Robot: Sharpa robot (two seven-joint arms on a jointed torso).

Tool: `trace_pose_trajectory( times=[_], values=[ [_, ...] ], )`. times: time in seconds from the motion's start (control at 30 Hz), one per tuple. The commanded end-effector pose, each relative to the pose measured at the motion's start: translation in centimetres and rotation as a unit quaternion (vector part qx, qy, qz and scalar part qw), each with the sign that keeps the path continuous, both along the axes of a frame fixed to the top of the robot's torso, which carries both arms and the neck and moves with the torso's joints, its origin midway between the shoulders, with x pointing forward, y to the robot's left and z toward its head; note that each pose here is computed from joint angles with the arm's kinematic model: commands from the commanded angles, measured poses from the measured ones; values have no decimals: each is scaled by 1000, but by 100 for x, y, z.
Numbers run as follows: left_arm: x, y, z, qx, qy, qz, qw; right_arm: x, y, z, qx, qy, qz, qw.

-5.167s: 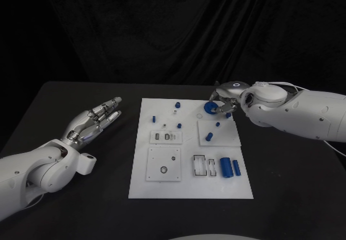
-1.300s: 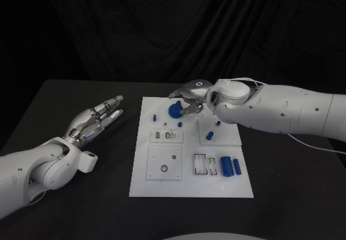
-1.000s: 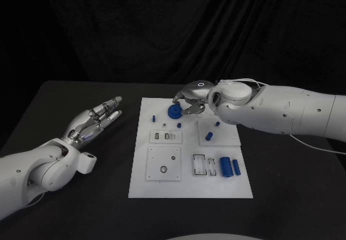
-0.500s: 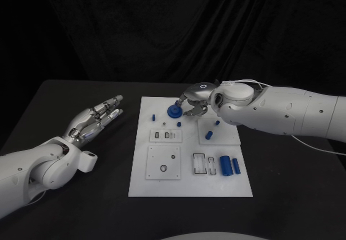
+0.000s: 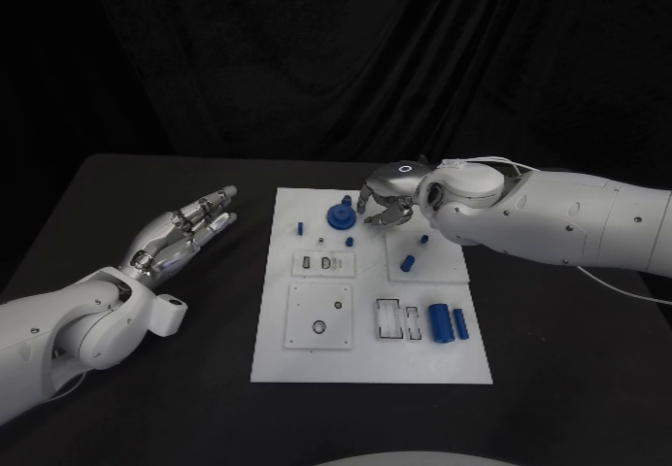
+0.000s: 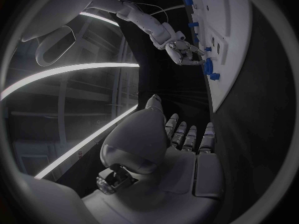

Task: Assemble the parts on the task board

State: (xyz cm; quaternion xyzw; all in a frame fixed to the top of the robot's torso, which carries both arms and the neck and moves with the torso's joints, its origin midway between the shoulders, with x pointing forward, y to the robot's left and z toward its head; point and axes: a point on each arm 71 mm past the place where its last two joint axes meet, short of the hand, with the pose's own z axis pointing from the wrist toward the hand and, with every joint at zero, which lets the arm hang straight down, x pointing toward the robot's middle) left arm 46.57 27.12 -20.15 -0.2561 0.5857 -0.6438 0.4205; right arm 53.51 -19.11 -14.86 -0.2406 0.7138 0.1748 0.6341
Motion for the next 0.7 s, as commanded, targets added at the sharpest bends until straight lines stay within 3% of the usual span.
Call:
trace_pose_trajectory(
  times=[0.03, 0.37, 0.7],
  values=[
    [-50, -7, 123, -46, -72, -18, 996, -34, -62, 92, 19, -29, -2, 999],
    [-109, -15, 147, -49, -75, -16, 996, -282, -530, 398, 32, -49, -43, 997],
    [-182, -74, 183, -57, -80, -21, 995, -417, -992, 429, 29, -47, -91, 994]
  ],
)
